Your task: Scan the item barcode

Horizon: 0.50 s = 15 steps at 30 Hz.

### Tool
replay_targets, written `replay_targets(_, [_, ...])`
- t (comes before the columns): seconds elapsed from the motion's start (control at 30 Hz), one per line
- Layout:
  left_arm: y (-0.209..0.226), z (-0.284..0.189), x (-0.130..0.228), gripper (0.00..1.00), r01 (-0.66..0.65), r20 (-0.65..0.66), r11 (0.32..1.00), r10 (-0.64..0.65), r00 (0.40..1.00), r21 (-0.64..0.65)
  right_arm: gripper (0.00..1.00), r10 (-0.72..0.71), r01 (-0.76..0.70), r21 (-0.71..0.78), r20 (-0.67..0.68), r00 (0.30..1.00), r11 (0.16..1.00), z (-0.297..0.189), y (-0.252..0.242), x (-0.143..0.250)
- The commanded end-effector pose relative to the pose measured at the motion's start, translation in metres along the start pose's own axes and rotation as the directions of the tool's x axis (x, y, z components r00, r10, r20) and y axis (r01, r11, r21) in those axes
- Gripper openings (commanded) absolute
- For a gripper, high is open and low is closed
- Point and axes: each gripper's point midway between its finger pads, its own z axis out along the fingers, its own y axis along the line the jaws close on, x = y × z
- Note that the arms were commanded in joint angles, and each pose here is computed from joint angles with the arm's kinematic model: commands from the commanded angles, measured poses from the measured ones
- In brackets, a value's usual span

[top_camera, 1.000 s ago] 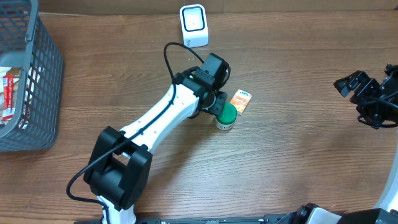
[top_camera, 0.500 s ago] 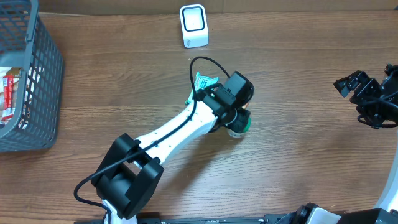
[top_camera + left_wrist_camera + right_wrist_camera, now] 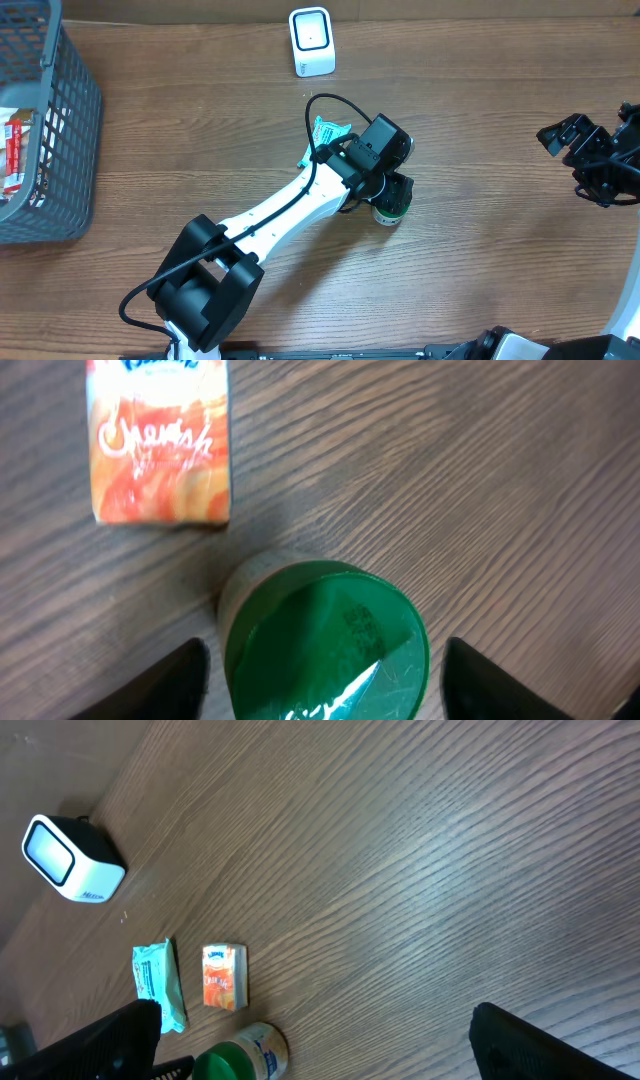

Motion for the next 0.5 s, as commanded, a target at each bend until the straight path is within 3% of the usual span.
replay_targets(0.0, [-0.008,-0.013,-0.017,0.76,-0.127,0.047,0.992,0.126,0.991,0.018,1.0,0.0,0.0,-0.004,0.022,1.0,1.0,-0.005,0.003,-0.007])
replay_targets(0.17, [0.012,-0.013,-0.004,0.78,-0.115,-0.007,0.99,0.115,0.993,-0.085,1.0,0.0,0.0,-0.004,0.022,1.0,1.0,-0.005,0.003,-0.007])
replay_targets(0.23, [0.016,-0.013,0.0,0.84,-0.121,-0.025,0.987,0.119,0.993,-0.103,1.0,0.0,0.0,-0.004,0.022,1.0,1.0,-0.005,0.003,-0.007])
replay_targets(0.47, [0.008,-0.011,0.014,0.93,-0.276,-0.084,0.959,0.27,0.959,-0.071,1.0,0.0,0.0,-0.004,0.022,1.0,1.0,-0.005,0.003,-0.007])
